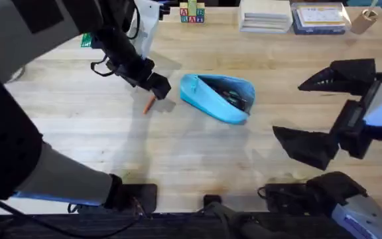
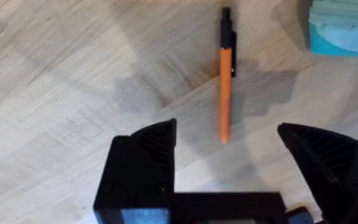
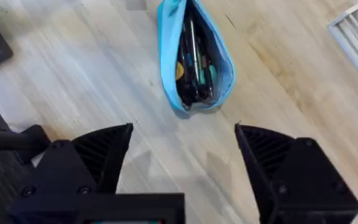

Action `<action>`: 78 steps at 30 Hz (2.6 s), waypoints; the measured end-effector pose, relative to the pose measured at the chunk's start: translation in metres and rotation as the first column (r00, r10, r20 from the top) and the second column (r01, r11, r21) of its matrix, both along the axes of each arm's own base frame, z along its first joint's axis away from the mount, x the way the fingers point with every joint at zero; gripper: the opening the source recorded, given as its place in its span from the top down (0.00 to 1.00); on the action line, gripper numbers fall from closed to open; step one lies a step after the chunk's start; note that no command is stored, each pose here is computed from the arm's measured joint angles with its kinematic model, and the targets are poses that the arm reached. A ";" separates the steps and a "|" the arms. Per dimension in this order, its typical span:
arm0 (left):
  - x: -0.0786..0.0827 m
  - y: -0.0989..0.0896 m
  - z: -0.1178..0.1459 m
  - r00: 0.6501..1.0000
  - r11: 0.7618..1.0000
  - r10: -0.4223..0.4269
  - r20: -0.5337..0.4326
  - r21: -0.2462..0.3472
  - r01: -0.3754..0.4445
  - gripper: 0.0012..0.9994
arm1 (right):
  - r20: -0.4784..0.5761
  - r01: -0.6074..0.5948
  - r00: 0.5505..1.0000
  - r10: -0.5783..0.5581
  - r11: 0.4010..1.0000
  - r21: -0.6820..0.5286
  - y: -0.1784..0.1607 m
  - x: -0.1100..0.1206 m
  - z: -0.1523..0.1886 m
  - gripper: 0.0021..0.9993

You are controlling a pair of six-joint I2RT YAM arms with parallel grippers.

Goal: Unzip the bag, pick up the pens from the table one at a time and place them inside, then zip the bag closed.

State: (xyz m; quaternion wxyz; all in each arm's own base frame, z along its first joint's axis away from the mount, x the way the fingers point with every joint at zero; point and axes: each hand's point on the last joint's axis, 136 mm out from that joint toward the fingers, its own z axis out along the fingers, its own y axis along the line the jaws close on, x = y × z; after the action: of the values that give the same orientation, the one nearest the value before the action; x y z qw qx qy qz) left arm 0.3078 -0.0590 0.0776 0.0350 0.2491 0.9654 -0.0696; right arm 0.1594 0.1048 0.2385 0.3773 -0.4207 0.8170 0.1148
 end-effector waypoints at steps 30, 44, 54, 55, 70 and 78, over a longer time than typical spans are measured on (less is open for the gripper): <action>-0.010 0.002 -0.027 1.000 0.993 0.029 -0.001 0.112 -0.029 0.00 | 0.000 0.001 1.000 -0.001 1.000 0.000 0.000 0.000 0.000 0.00; 0.007 -0.001 -0.025 0.997 0.995 0.029 0.066 0.098 -0.036 0.00 | 0.001 0.002 1.000 -0.002 1.000 -0.002 0.000 0.000 0.000 0.00; 0.007 -0.001 -0.030 0.998 0.994 0.029 0.059 0.100 -0.035 0.00 | 0.001 0.002 1.000 -0.002 1.000 -0.002 0.000 0.000 0.000 0.00; 0.007 -0.002 -0.032 0.998 0.994 0.029 0.050 0.102 -0.034 0.00 | 0.001 0.002 1.000 -0.002 1.000 -0.002 0.000 0.000 0.000 0.00; 0.003 -0.007 -0.044 1.000 0.991 0.028 0.011 0.131 -0.029 0.17 | 0.000 0.003 1.000 -0.003 1.000 -0.001 0.000 0.000 0.000 0.00; 0.008 -0.001 -0.044 0.999 0.985 0.037 0.028 0.167 -0.041 0.94 | 0.000 0.004 1.000 -0.004 1.000 -0.001 0.000 0.000 0.000 0.00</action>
State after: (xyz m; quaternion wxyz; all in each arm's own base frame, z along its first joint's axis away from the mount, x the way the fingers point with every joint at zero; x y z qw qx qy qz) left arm 0.3155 -0.0599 0.0338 0.0272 0.2329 0.9720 0.0155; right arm 0.1596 0.1044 0.2385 0.3773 -0.4194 0.8178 0.1140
